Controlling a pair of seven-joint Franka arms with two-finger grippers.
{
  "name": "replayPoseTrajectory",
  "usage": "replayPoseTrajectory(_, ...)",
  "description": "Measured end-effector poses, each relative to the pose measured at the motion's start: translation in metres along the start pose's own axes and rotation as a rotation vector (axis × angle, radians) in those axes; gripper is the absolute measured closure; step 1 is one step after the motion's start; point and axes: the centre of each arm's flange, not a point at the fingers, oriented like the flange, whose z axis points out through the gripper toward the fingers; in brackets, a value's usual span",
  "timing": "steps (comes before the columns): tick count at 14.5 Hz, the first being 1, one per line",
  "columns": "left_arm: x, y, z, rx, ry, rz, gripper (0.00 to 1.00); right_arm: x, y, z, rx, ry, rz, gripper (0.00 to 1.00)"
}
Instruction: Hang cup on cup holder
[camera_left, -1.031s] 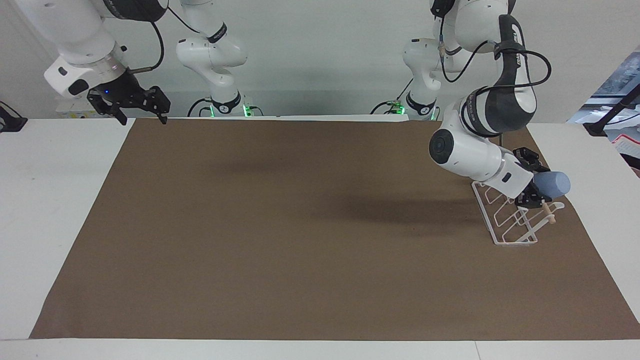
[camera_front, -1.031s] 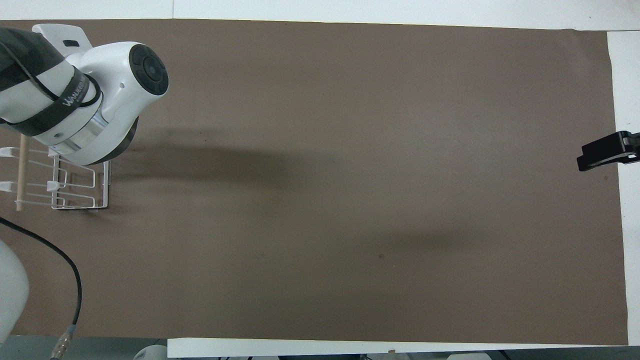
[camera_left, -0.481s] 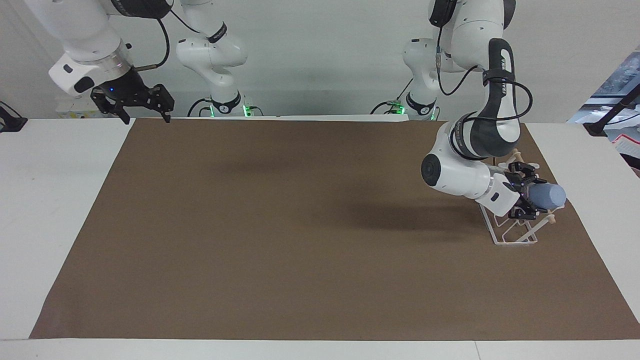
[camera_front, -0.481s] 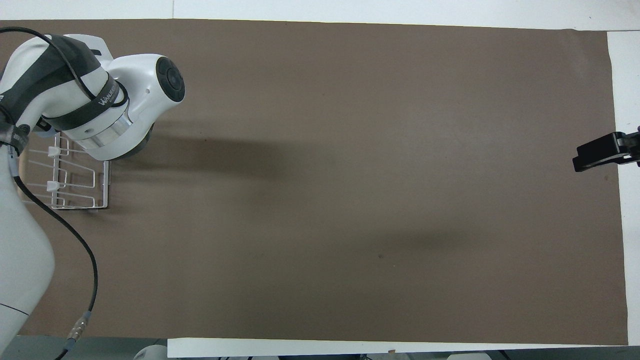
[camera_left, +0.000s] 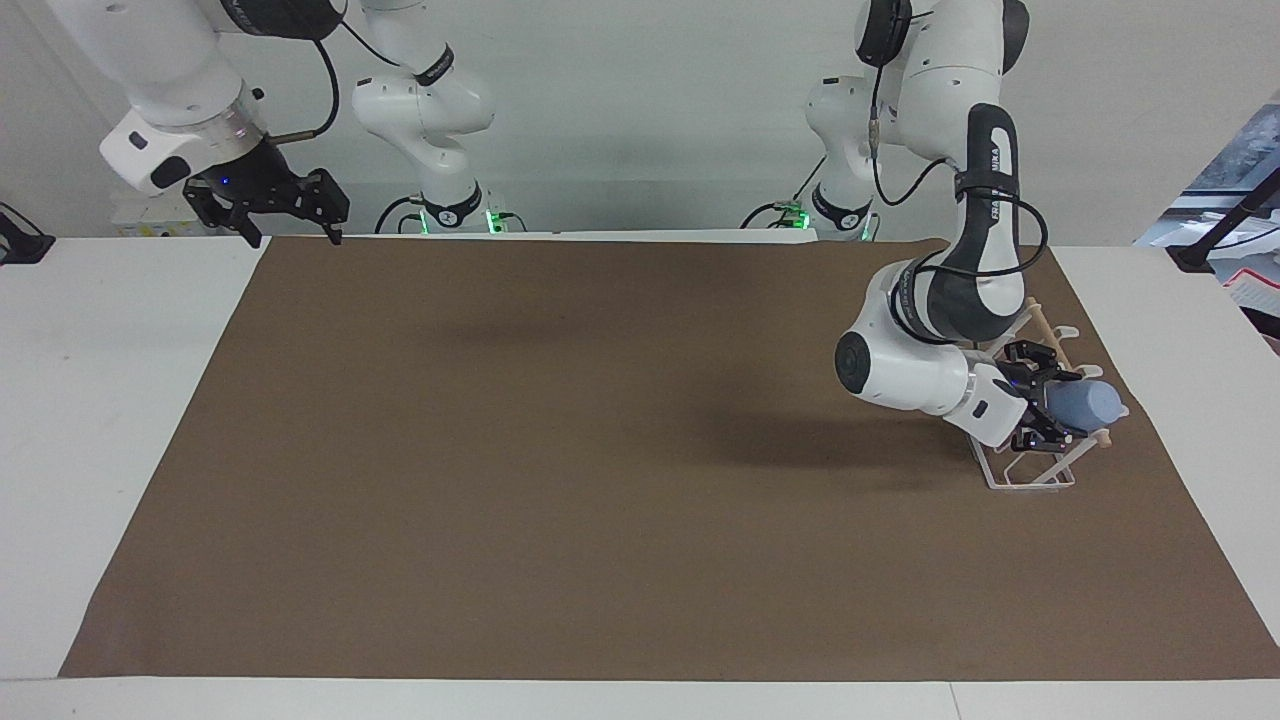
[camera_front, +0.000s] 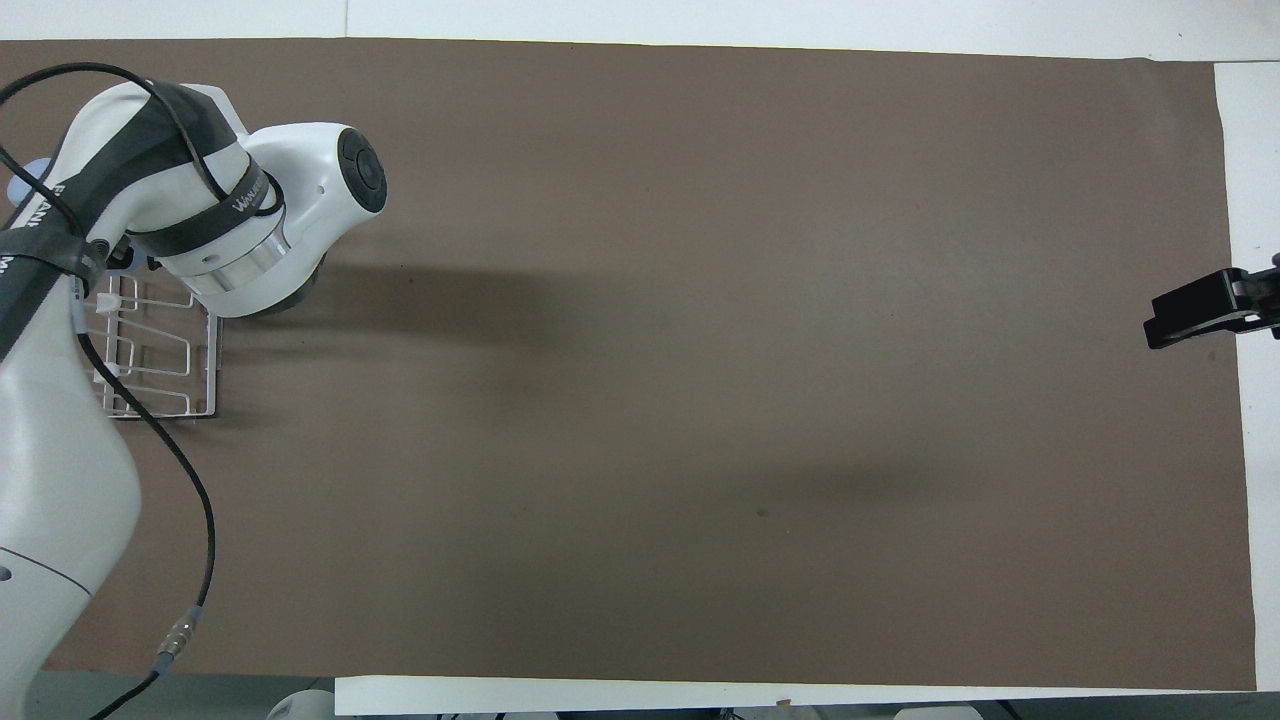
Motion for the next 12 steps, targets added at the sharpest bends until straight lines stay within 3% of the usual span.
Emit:
replayPoseTrajectory(3,-0.002,0.001,0.003,0.004,0.002,-0.006,0.23,0.0,0.0,0.0,0.0,-0.001,0.0,0.0)
replayPoseTrajectory(6,0.01,0.003,0.0,-0.007,0.018,-0.026,0.0,0.0,0.0,0.0,0.0,-0.001,0.0,0.0)
replayPoseTrajectory(12,0.06,-0.001,-0.01,0.018,0.022,-0.061,0.0,0.0,0.001,0.0,0.0,-0.001,0.001,0.0)
